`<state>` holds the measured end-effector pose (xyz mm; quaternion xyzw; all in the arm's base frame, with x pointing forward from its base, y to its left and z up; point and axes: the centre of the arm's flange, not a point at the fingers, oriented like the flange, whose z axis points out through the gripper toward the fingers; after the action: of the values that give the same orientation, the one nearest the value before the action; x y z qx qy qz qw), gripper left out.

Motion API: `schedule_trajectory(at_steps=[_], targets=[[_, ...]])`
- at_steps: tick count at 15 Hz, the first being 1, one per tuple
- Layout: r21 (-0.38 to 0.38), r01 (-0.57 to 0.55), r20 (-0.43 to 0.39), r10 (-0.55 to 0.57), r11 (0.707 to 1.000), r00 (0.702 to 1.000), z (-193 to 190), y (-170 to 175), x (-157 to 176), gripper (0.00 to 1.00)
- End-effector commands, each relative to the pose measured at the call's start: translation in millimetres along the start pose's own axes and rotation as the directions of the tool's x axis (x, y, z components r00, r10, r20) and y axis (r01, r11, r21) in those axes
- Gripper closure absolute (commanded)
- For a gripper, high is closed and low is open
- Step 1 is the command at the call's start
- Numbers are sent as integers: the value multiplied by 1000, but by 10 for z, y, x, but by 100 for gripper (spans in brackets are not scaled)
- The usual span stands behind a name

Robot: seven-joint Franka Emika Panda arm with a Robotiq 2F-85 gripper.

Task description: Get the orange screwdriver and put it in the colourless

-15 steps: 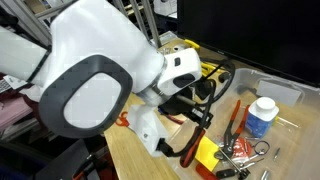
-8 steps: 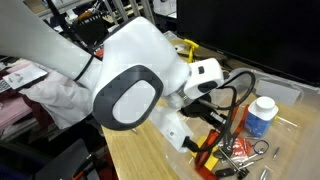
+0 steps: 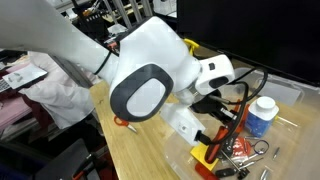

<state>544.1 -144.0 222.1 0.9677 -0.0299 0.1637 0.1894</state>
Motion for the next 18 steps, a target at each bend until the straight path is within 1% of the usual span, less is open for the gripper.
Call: schedule_trajectory(at_steps=[1, 2, 3, 9, 10, 11, 14, 17, 18], targets=[[-2, 11, -10, -11, 1000, 1000, 208, 125, 91, 62], [-4, 11, -10, -11, 1000, 1000, 210, 133, 99, 58], [-9, 11, -11, -11, 1000, 1000, 207, 141, 110, 49], [-37, 2, -45, -4, 999, 999, 94, 225, 177, 7], [-44, -2, -53, -1, 999, 999, 60, 257, 188, 2], [-47, -8, -63, 5, 999, 998, 23, 288, 199, 0], [-64, -23, -107, 16, 998, 994, -129, 393, 220, 0], [-60, -14, -162, 4, 998, 987, -312, 415, 245, 0], [-48, -10, -187, 1, 999, 982, -420, 398, 253, 0]])
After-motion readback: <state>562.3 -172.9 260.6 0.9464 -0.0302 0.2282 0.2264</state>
